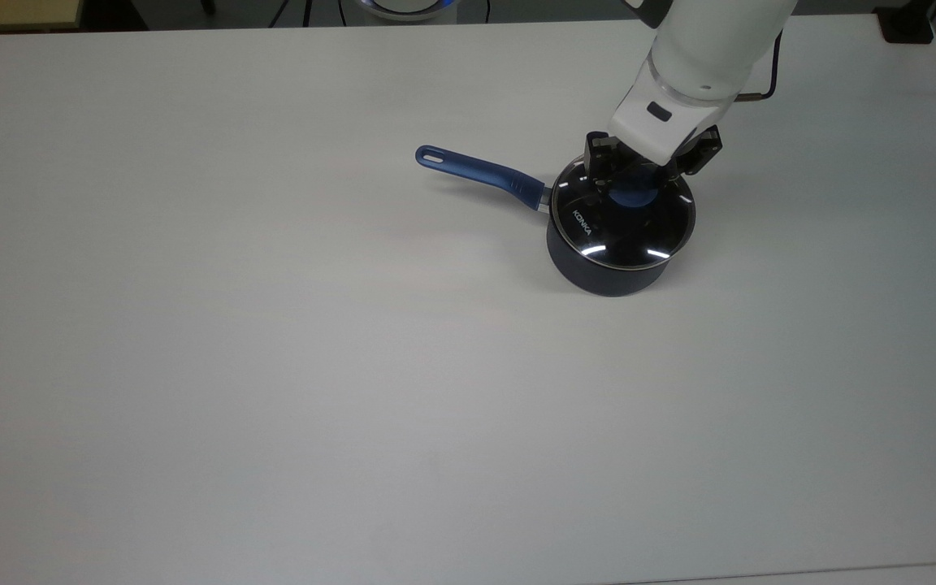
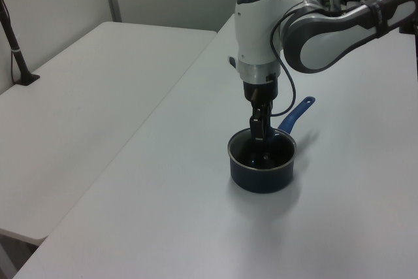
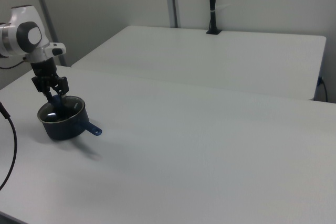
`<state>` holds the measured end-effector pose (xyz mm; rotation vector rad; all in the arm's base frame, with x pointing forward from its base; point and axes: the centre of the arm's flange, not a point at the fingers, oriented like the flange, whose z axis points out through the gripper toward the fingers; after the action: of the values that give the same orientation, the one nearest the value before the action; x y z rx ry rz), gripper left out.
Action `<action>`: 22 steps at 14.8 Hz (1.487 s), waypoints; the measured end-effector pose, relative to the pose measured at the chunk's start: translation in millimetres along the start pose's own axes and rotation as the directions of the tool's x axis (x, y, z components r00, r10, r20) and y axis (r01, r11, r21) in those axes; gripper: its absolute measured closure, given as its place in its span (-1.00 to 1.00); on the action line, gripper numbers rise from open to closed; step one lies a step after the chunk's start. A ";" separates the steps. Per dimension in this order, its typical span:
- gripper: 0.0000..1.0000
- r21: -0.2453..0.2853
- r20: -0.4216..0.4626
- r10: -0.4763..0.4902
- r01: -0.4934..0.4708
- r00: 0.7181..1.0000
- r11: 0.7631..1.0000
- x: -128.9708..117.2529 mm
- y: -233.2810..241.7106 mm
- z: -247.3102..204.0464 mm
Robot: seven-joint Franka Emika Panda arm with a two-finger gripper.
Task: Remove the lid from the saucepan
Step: 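Lower the gripper onto the blue knob and close on it, then lift the glass lid off the saucepan and carry it beside the handle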
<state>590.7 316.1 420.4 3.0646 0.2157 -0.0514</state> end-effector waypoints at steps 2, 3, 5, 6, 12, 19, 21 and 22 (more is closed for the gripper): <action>-0.22 0.000 -0.001 -0.001 0.001 1.000 1.000 0.0 -0.1 -0.2; -0.22 0.000 -0.001 -0.001 0.001 1.000 1.000 0.0 -0.1 -0.2; -0.22 0.000 -0.001 -0.004 0.004 1.000 1.000 0.0 0.0 -0.3; -0.22 0.000 -0.001 -0.011 0.011 1.000 1.000 0.1 0.2 -0.4; -0.22 0.010 -0.020 -0.016 0.016 1.000 1.000 2.2 11.5 -13.9; -0.22 0.026 -0.048 0.019 -0.018 0.999 0.999 7.4 60.9 -46.1; -0.22 0.024 -0.045 0.035 -0.034 0.998 0.999 15.4 93.6 -43.4; -0.22 0.022 -0.042 0.043 -0.042 0.998 0.999 19.2 112.7 -41.2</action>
<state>626.7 210.3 468.2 3.0926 0.1538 0.0132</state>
